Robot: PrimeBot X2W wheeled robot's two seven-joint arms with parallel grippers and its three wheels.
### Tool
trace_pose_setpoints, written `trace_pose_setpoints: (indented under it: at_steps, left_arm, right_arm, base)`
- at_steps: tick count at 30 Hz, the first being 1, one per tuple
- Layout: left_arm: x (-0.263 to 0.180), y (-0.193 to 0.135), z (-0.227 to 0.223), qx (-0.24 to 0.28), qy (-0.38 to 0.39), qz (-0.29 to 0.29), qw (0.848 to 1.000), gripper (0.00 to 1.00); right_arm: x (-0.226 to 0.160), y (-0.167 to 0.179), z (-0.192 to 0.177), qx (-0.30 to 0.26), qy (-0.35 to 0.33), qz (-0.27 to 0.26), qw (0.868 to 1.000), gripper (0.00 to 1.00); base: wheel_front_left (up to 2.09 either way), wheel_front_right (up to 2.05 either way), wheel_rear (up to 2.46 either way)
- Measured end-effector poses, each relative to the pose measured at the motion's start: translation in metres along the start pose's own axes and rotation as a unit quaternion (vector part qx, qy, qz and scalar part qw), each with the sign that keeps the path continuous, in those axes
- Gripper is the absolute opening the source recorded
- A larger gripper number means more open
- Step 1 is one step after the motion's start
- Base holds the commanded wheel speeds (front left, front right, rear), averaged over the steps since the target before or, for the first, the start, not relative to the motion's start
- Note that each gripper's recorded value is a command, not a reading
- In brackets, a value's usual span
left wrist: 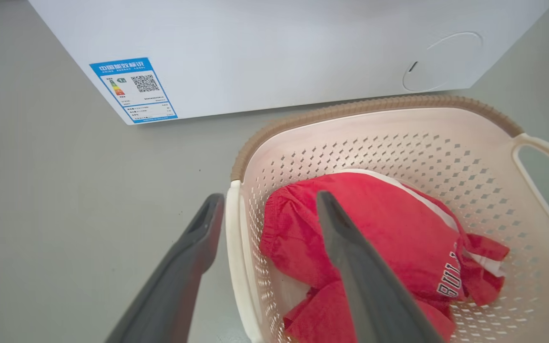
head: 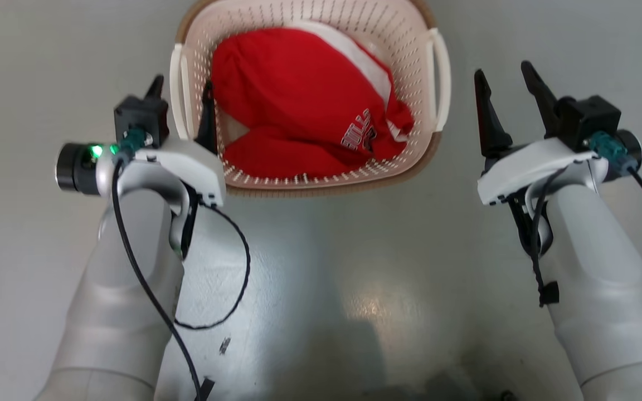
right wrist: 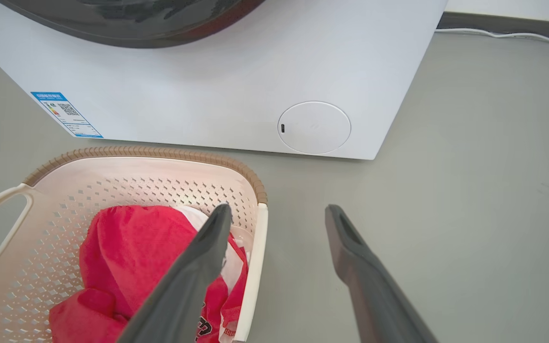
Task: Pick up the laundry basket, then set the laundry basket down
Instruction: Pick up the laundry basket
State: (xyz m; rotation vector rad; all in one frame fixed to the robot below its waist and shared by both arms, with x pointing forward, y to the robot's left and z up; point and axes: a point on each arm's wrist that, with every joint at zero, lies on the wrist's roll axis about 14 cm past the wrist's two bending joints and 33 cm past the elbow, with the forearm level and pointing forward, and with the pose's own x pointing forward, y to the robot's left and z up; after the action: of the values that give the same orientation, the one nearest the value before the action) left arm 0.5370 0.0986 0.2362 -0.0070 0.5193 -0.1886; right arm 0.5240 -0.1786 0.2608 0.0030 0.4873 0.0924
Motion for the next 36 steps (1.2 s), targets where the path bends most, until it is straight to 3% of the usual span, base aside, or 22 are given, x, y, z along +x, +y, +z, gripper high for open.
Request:
trace_pose_setpoints:
  at_steps: [20,36]
  left_arm:
    - [0.038,0.019,-0.048,0.001,0.045,0.025,0.999,1.0]
    - [0.048,0.028,-0.085,0.003,0.068,0.032,0.997,1.0]
  right_arm:
    - [0.045,0.023,-0.051,0.007,0.043,0.035,0.998,1.0]
    - [0.06,0.03,-0.094,0.017,0.078,0.043,0.996,1.0]
  base:
    - [0.0,0.0,0.0]
    - [0.0,0.0,0.0]
